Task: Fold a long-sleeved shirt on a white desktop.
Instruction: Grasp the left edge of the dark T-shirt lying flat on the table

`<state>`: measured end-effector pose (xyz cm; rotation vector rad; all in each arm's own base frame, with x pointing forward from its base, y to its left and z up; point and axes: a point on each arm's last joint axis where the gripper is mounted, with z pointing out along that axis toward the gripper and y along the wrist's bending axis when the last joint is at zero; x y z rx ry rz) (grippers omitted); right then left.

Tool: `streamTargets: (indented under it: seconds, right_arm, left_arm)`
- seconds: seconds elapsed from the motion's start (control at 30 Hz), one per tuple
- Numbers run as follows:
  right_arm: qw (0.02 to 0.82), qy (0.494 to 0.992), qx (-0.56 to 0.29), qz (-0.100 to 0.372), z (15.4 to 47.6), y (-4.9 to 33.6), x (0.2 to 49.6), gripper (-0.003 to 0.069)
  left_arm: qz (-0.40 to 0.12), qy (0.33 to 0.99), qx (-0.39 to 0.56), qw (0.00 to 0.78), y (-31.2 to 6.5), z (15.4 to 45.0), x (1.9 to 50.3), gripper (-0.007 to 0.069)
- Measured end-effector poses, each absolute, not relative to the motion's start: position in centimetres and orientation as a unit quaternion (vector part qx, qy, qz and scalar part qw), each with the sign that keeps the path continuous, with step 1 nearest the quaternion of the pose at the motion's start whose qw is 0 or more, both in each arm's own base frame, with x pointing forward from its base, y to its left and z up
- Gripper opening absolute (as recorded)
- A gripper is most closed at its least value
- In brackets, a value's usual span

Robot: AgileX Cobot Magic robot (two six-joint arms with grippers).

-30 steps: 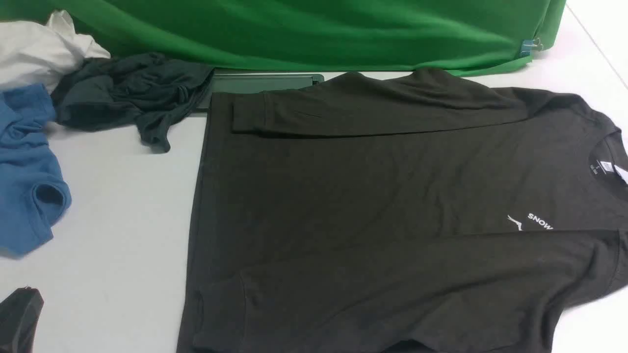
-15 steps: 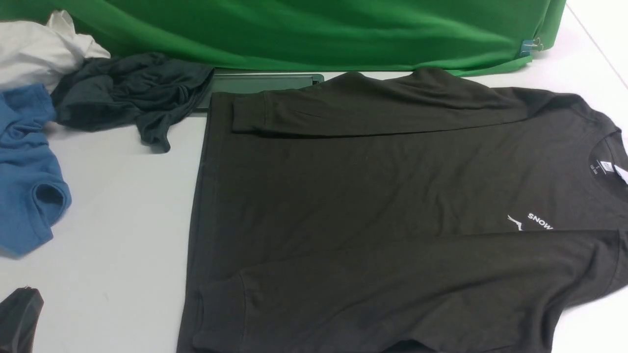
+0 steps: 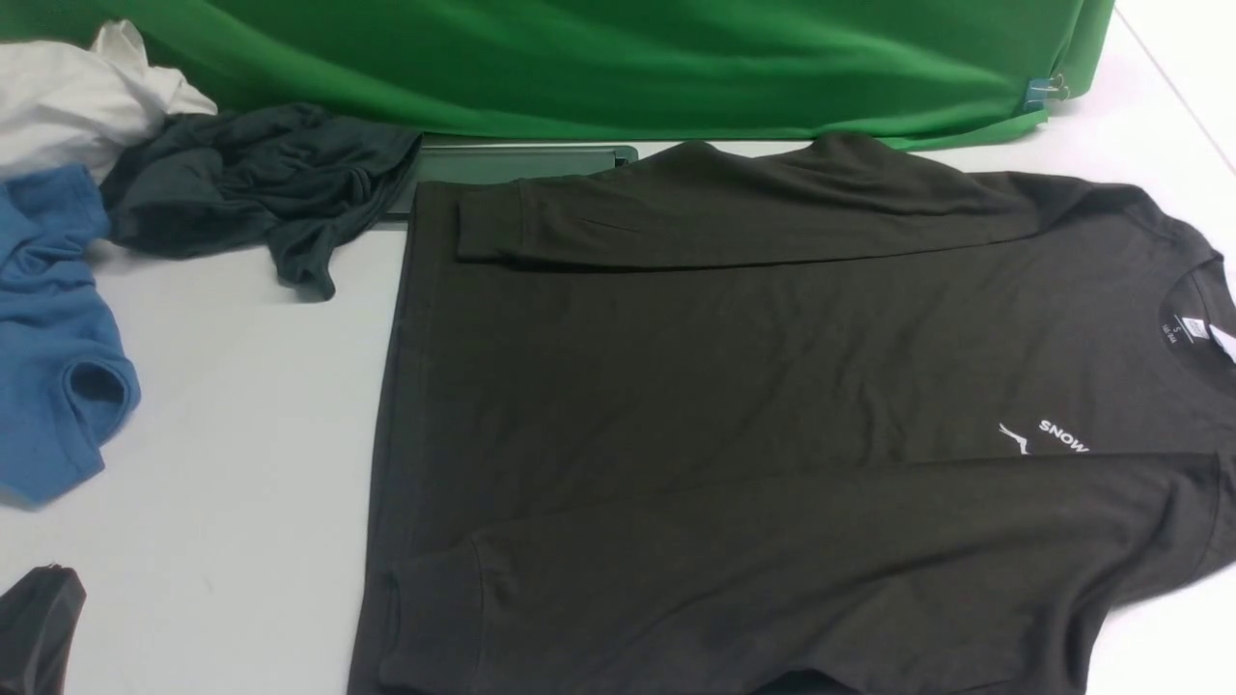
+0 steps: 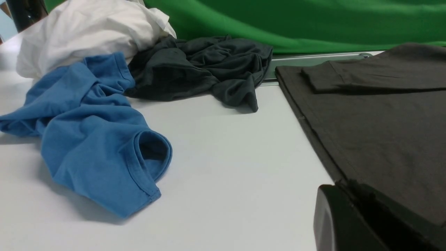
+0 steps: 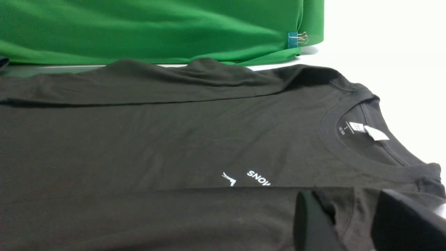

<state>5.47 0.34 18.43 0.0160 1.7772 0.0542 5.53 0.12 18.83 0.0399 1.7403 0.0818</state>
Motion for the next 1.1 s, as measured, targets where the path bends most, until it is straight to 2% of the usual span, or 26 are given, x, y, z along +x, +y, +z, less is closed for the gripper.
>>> streamTargets:
  seconds: [0.3, 0.37, 0.5, 0.63, 0.7, 0.83, 0.93, 1.03, 1.1]
  right_arm:
    - [0.63, 0.776, 0.007, 0.024, 18.4, 0.3, 5.5, 0.0241]
    - [0.63, 0.776, 0.007, 0.024, 18.4, 0.3, 5.5, 0.0241]
    - [0.63, 0.776, 0.007, 0.024, 18.4, 0.3, 5.5, 0.0241]
    - [0.63, 0.776, 0.007, 0.024, 18.4, 0.3, 5.5, 0.0241]
    - [0.63, 0.776, 0.007, 0.024, 18.4, 0.3, 5.5, 0.0241]
    - [0.63, 0.776, 0.007, 0.024, 18.4, 0.3, 5.5, 0.024]
    - [0.63, 0.776, 0.007, 0.024, 18.4, 0.3, 5.5, 0.024]
    - [0.63, 0.776, 0.007, 0.024, 18.4, 0.3, 5.5, 0.024]
    - [0.63, 0.776, 0.007, 0.024, 18.4, 0.3, 5.5, 0.024]
  left_arm:
    - [0.036, 0.76, 0.017, 0.649, 0.1, 19.0, 5.5, 0.002]
    - [0.019, 0.747, -0.001, 0.665, 0.1, 19.3, 5.6, 0.002]
    - [-0.14, 0.667, -0.159, 0.714, 0.2, 20.9, 5.6, 0.002]
    - [-0.208, 0.6, -0.236, 0.736, 0.7, 21.9, 5.5, 0.002]
    - [-0.209, 0.575, -0.243, 0.753, 1.0, 22.4, 5.4, 0.002]
    - [-0.217, 0.574, -0.227, 0.757, 0.7, 23.5, 5.2, 0.002]
    - [-0.207, 0.606, -0.15, 0.753, -0.2, 27.4, 4.3, 0.002]
    - [-0.193, 0.644, -0.097, 0.734, -0.7, 29.6, 4.1, 0.002]
    - [-0.186, 0.71, -0.021, 0.678, -1.6, 31.4, 4.6, 0.002]
